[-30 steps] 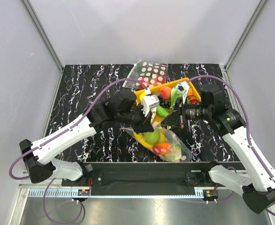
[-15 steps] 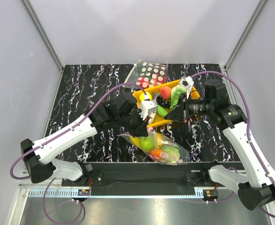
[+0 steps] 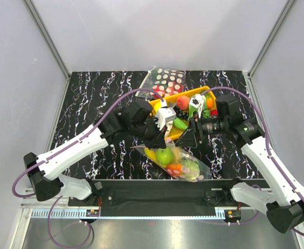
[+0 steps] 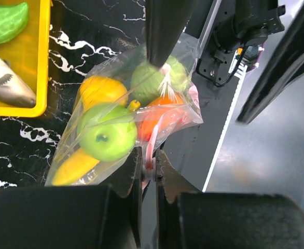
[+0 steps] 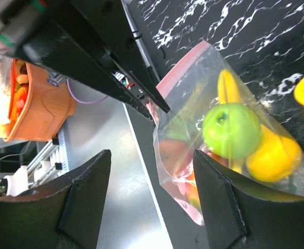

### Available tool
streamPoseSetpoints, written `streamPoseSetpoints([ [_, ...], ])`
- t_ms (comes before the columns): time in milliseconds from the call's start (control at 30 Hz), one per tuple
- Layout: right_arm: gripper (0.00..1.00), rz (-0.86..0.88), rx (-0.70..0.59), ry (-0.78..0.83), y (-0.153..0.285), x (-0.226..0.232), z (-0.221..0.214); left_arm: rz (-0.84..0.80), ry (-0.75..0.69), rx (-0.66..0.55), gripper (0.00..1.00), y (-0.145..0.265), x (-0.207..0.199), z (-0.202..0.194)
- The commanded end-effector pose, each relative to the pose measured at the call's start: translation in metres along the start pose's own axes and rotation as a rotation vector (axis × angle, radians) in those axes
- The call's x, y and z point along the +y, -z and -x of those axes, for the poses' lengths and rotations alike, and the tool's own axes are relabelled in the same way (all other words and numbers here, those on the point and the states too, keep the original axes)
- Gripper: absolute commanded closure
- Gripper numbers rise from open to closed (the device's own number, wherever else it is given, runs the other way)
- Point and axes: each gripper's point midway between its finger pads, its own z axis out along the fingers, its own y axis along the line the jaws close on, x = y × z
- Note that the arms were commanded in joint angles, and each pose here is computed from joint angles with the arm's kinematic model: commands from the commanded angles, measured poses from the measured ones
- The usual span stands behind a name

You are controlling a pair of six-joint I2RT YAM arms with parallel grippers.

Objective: Open the zip-top bag and remove the fake food
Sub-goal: Unzip the zipper food storage bag at the center of the board.

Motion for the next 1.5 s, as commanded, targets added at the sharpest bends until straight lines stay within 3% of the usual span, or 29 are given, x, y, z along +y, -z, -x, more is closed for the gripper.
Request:
streamPoseSetpoints([
  [0,0.28,0.036,-0.032,0.027,-0.008,0.006,0.008,-0.040,-0.035,-0.065,1.00,0.007,-0.010,0.026],
  [333,0.28,0.040,-0.031,0.044,-0.026,-0.007,0.012,-0.082,-0.037,-0.082,1.00,0.004,-0.016,0.037],
  [467,0.33,0.043,-0.035,0.031,-0.030,-0.010,0.013,-0.086,-0.036,-0.079,1.00,0.003,-0.017,0.036],
  [700,0.67,0.086,-0.032,0.016,-0.034,-0.007,0.011,-0.086,-0.035,-0.082,1.00,0.004,-0.017,0.035],
  [800,0.96,0.095,-0.024,0.014,-0.034,-0.005,0.009,-0.086,-0.035,-0.081,1.00,0.003,-0.017,0.035],
  [833,1.00,0.093,-0.026,0.016,-0.033,-0.005,0.009,-0.085,-0.035,-0.080,1.00,0.003,-0.016,0.035],
  [1067,1.00,0.049,-0.118,0.077,-0.022,0.001,0.020,-0.070,-0.030,-0.056,1.00,0.001,-0.013,0.027],
  [1467,1.00,-0.074,-0.223,0.119,0.006,-0.026,0.049,-0.034,-0.027,-0.043,1.00,0.009,-0.009,0.014],
])
